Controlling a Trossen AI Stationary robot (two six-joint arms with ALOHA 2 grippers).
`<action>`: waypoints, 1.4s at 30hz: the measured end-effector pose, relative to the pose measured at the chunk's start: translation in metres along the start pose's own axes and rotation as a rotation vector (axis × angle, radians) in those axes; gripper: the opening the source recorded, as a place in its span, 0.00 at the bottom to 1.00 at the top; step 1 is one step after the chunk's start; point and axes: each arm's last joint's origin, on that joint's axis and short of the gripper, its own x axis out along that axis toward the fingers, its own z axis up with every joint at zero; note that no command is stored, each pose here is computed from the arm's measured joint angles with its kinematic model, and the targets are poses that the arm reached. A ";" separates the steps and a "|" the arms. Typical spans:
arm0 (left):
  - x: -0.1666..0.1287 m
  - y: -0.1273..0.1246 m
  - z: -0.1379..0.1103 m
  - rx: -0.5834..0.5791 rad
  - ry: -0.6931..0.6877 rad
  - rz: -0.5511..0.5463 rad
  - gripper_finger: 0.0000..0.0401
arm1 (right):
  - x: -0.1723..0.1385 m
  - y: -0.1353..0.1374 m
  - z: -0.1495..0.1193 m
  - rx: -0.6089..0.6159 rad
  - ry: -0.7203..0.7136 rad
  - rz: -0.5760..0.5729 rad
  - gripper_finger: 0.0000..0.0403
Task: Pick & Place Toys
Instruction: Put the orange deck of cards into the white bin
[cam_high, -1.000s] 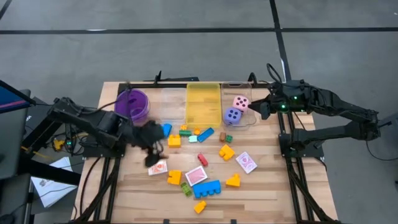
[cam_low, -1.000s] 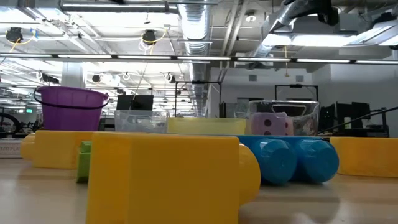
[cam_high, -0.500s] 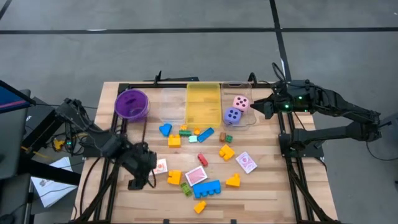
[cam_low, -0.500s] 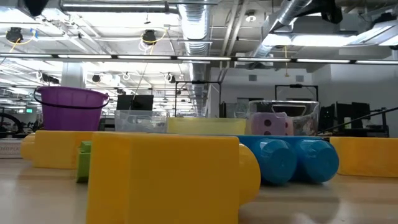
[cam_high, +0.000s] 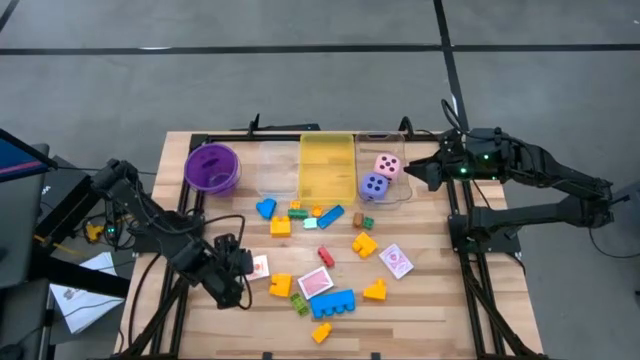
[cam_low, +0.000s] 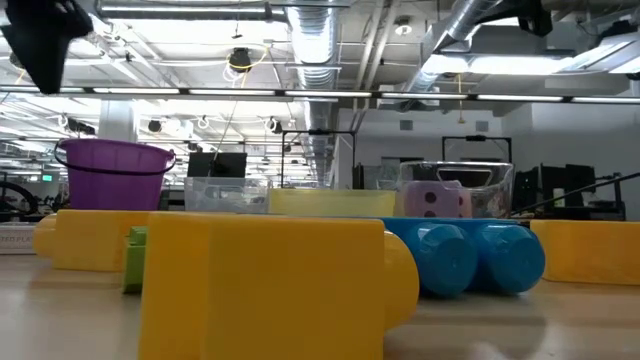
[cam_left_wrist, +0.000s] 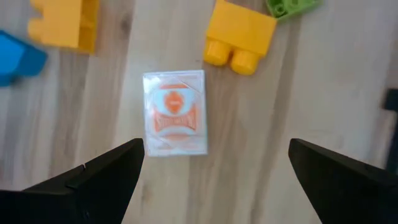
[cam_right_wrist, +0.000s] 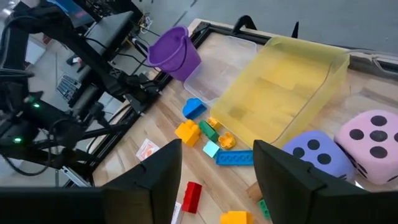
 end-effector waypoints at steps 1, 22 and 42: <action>0.005 0.000 -0.001 0.012 -0.002 -0.007 0.99 | 0.000 0.000 0.000 0.000 0.001 0.000 0.47; 0.052 0.019 0.021 0.113 0.033 0.005 1.00 | 0.000 0.001 0.000 -0.030 0.019 0.020 0.47; 0.105 0.034 -0.002 0.038 0.064 -0.009 1.00 | 0.000 -0.002 -0.003 -0.045 0.045 -0.004 0.47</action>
